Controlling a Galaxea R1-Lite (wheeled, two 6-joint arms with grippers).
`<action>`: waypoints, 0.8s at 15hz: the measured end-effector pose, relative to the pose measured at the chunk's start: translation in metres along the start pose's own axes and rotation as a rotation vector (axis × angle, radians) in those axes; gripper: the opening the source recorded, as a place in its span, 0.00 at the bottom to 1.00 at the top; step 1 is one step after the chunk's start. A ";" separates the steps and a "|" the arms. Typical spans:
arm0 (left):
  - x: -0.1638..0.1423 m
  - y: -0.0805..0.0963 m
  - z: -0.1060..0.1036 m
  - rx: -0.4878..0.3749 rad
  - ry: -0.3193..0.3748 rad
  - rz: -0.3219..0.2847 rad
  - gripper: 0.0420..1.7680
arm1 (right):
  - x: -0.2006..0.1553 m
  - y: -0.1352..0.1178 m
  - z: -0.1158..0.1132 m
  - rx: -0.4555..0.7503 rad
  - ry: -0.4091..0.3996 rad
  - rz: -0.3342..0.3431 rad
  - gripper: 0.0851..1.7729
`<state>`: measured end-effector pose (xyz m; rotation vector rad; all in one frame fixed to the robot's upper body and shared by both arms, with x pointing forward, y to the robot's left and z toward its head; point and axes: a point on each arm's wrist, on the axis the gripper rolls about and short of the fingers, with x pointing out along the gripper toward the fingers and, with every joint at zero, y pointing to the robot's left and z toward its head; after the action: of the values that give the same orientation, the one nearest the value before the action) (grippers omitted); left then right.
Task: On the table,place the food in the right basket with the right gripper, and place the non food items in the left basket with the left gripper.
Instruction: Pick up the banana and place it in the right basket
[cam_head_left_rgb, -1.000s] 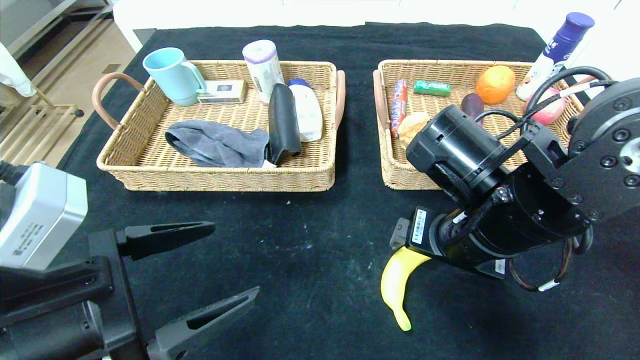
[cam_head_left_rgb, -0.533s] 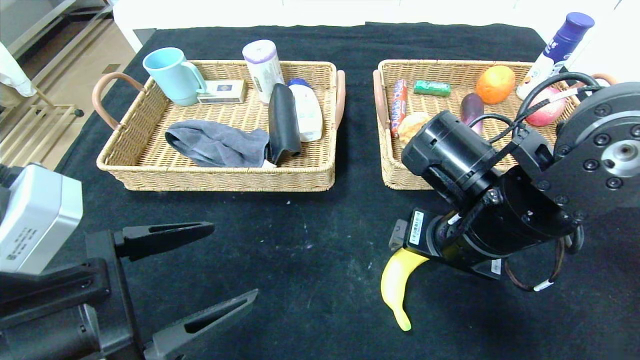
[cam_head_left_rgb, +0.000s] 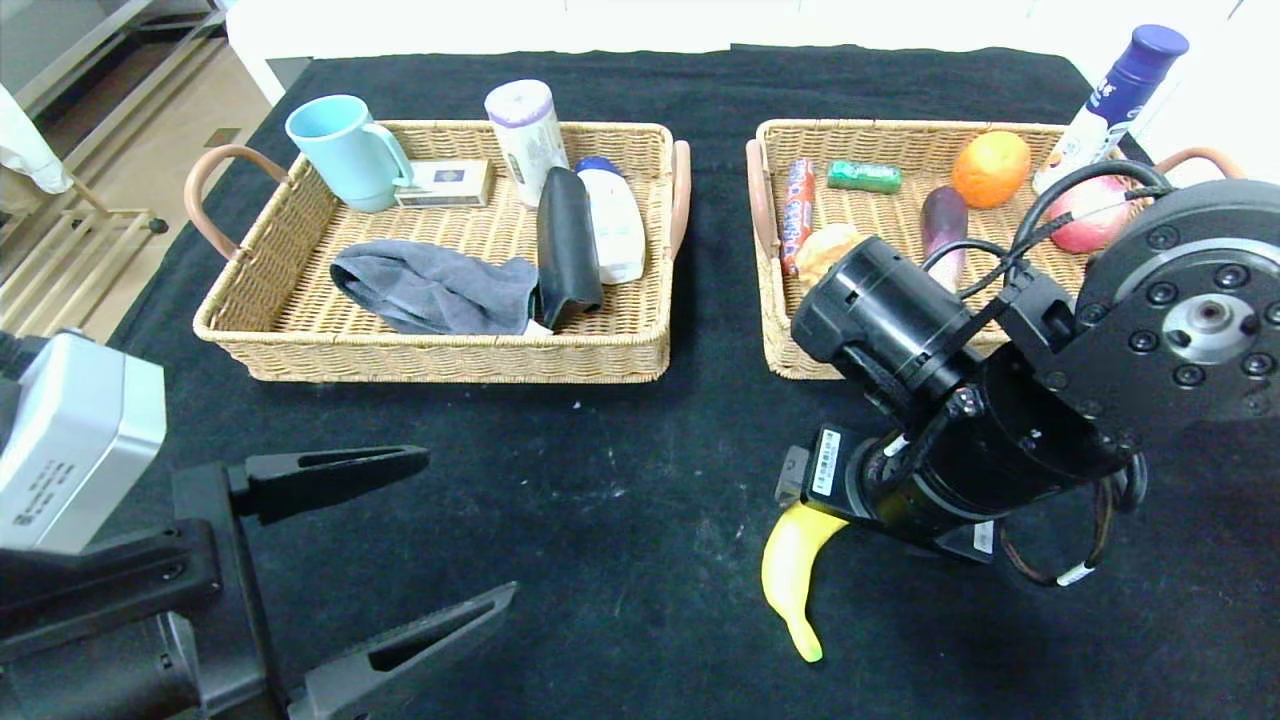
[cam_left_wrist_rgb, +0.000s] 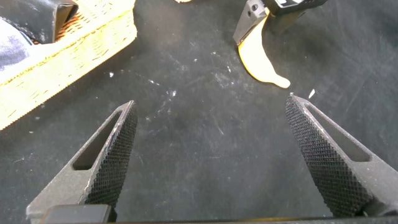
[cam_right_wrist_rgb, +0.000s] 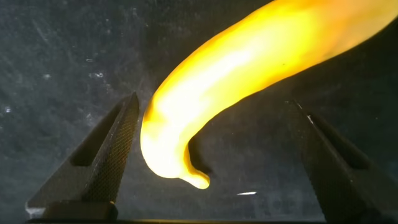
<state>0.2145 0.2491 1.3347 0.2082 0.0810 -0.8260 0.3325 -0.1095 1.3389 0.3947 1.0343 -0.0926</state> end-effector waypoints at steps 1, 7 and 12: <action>0.000 0.000 0.000 0.001 -0.001 0.000 0.97 | 0.001 0.000 0.000 -0.001 0.002 -0.003 0.96; -0.001 0.000 0.001 0.003 -0.006 -0.001 0.97 | 0.009 0.003 -0.002 -0.009 0.012 -0.019 0.82; -0.001 0.000 0.000 0.002 -0.003 -0.002 0.97 | 0.009 0.003 -0.003 -0.010 0.013 -0.021 0.44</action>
<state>0.2132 0.2498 1.3350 0.2090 0.0772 -0.8280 0.3357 -0.1049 1.3306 0.3757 1.0512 -0.1037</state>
